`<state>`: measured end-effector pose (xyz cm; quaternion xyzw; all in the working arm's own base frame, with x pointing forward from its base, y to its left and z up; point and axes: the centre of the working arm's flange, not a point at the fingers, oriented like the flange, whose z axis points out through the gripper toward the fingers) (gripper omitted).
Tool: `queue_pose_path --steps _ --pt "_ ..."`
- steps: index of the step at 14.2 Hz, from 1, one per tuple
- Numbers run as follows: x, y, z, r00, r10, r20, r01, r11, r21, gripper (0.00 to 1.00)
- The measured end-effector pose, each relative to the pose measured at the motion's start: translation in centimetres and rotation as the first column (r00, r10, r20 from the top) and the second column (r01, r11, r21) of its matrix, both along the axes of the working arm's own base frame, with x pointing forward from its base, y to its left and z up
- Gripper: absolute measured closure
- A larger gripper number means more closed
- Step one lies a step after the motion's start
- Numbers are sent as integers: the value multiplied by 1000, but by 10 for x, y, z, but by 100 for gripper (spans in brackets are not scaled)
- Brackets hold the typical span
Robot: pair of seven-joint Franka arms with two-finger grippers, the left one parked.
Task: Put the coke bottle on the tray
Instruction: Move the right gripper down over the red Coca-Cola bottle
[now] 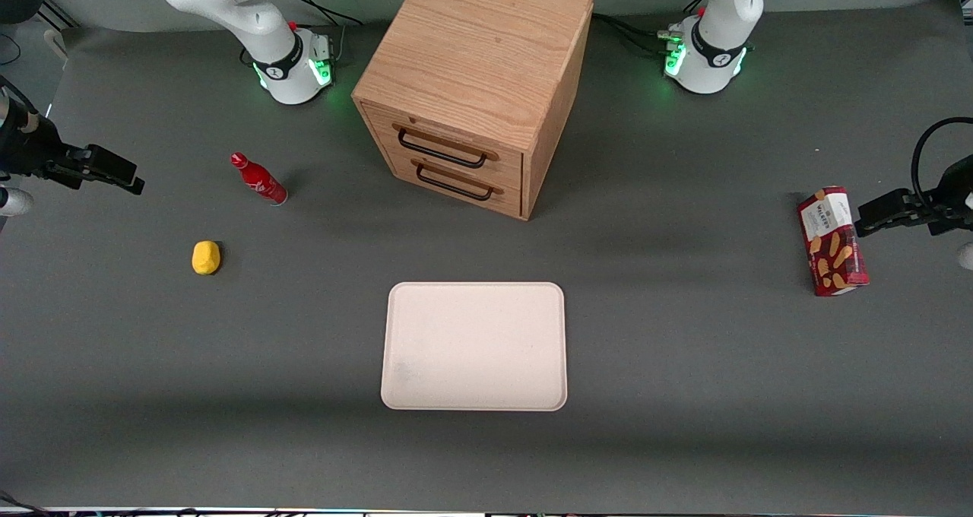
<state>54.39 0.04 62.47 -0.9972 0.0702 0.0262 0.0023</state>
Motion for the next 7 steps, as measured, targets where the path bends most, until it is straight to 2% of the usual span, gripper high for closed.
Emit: queue_pose_path --steps 4,7 --pt "0 0 0 1000 0 -4 0 1000 0 0" --pt "-5 0 -11 999 1 -51 -1 1000 4 0"
